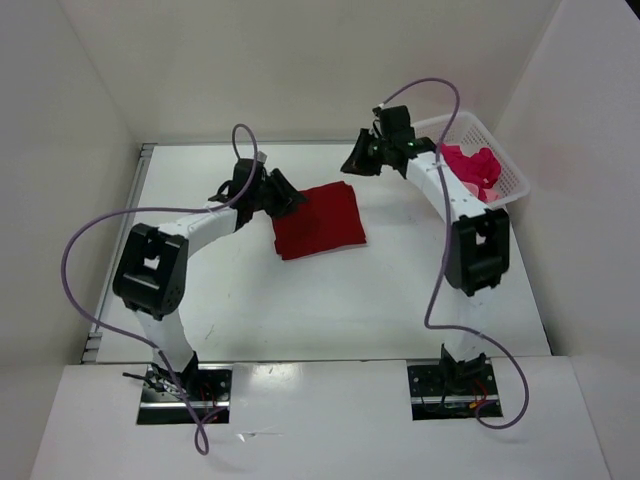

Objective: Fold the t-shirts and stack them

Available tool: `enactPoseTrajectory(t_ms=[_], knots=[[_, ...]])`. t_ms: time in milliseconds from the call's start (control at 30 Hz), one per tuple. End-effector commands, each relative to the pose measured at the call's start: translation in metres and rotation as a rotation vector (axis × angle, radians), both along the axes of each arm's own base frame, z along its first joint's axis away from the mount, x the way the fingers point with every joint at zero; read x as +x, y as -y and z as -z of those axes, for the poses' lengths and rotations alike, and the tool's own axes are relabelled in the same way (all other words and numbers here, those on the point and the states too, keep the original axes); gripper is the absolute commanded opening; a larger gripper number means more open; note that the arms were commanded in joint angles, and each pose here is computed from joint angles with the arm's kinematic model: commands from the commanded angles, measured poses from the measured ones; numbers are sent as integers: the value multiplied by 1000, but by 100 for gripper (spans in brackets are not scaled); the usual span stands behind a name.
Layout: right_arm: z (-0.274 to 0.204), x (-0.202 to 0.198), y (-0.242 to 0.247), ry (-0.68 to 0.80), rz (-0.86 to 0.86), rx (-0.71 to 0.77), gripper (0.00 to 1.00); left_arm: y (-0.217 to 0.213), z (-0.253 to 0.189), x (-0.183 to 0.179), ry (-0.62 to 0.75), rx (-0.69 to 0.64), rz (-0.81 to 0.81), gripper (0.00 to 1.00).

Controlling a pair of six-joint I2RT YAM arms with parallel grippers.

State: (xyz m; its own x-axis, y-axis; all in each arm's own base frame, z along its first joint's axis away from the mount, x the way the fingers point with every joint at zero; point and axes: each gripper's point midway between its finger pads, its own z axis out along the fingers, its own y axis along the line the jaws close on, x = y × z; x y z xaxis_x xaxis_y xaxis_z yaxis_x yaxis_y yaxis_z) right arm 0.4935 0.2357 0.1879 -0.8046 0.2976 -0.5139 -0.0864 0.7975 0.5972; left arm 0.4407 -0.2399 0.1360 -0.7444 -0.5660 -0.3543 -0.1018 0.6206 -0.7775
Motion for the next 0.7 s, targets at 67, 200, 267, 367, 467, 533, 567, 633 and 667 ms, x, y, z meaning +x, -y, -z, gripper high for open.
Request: enactPoseTrajectory(t_ms=[67, 200, 267, 367, 467, 533, 567, 633, 667], knots=[[73, -42, -8, -83, -56, -12, 14, -21, 34, 54, -14, 22, -49, 53], [129, -50, 7, -192, -26, -25, 9, -33, 42, 75, -2, 25, -86, 53], [149, -48, 13, -228, -6, -27, 8, -42, 52, 83, -3, 36, -97, 53], [172, -57, 22, -285, 31, -43, 5, -54, 57, 92, 18, 45, -120, 53], [183, -69, 25, -312, 43, -41, 5, -63, 74, 94, -9, 42, -127, 53], [181, -70, 24, -314, 46, -26, 3, -60, 57, 97, 15, 20, -120, 53], [180, -71, 23, -316, 40, -19, 3, -60, 47, 98, 35, 16, -120, 55], [165, -69, 20, -289, 31, -1, 3, -61, 13, 95, 102, 30, -103, 58], [153, -65, 19, -274, 30, 3, 3, -64, 3, 93, 121, 49, -103, 60]])
